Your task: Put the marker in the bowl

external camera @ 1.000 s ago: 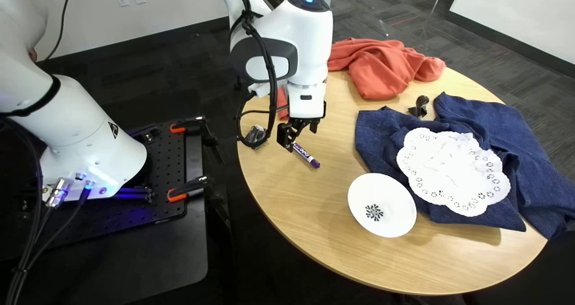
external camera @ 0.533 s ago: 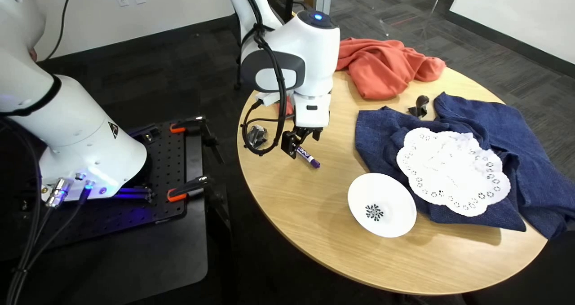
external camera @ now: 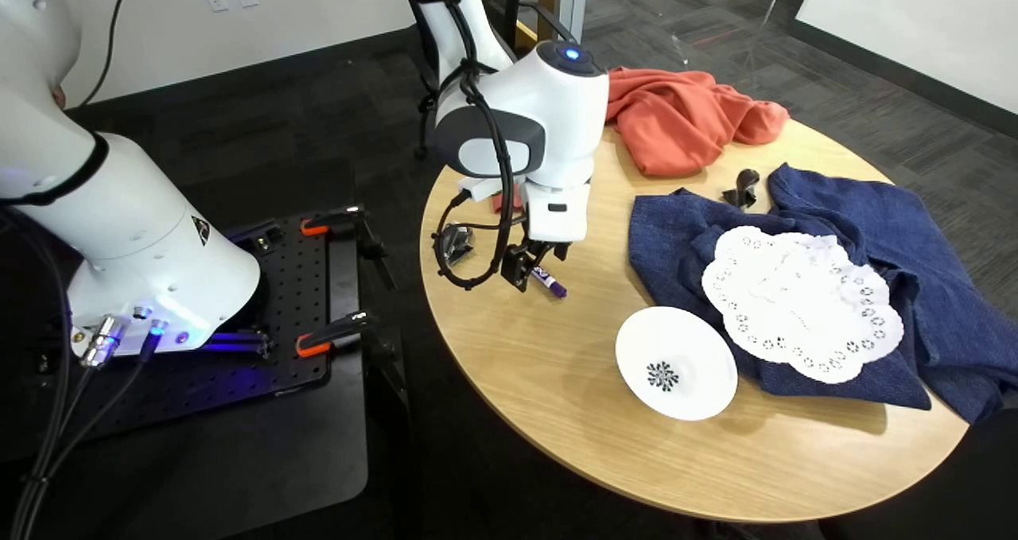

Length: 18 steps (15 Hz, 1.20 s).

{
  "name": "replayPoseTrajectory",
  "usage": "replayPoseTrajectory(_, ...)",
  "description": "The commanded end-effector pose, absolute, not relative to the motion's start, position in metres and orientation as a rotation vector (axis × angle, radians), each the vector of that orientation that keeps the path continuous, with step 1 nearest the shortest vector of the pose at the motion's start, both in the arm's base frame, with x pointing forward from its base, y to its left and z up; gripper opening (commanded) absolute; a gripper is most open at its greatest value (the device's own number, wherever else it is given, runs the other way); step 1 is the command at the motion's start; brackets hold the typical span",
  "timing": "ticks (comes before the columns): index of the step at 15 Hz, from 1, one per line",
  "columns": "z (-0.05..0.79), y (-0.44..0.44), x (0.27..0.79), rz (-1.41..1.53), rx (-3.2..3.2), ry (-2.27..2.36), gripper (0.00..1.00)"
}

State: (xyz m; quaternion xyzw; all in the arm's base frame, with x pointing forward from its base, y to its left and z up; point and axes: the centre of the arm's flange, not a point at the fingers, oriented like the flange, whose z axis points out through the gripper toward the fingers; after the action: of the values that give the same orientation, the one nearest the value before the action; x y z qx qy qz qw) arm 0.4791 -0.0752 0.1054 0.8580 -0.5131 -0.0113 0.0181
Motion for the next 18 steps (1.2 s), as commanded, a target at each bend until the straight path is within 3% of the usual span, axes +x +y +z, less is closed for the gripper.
replayPoseTrajectory(1,0.098,-0.081,0.484,-0.022,2.673,-1.585,0.66)
replayPoseTrajectory(8,0.101,-0.08,0.484,-0.014,2.662,-1.588,0.12)
replayPoseTrajectory(10,0.111,-0.08,0.482,0.011,2.649,-1.6,0.0)
replayPoseTrajectory(12,0.128,-0.082,0.481,0.064,2.637,-1.613,0.05)
replayPoseTrajectory(18,0.194,-0.109,0.488,0.302,2.556,-1.725,0.05)
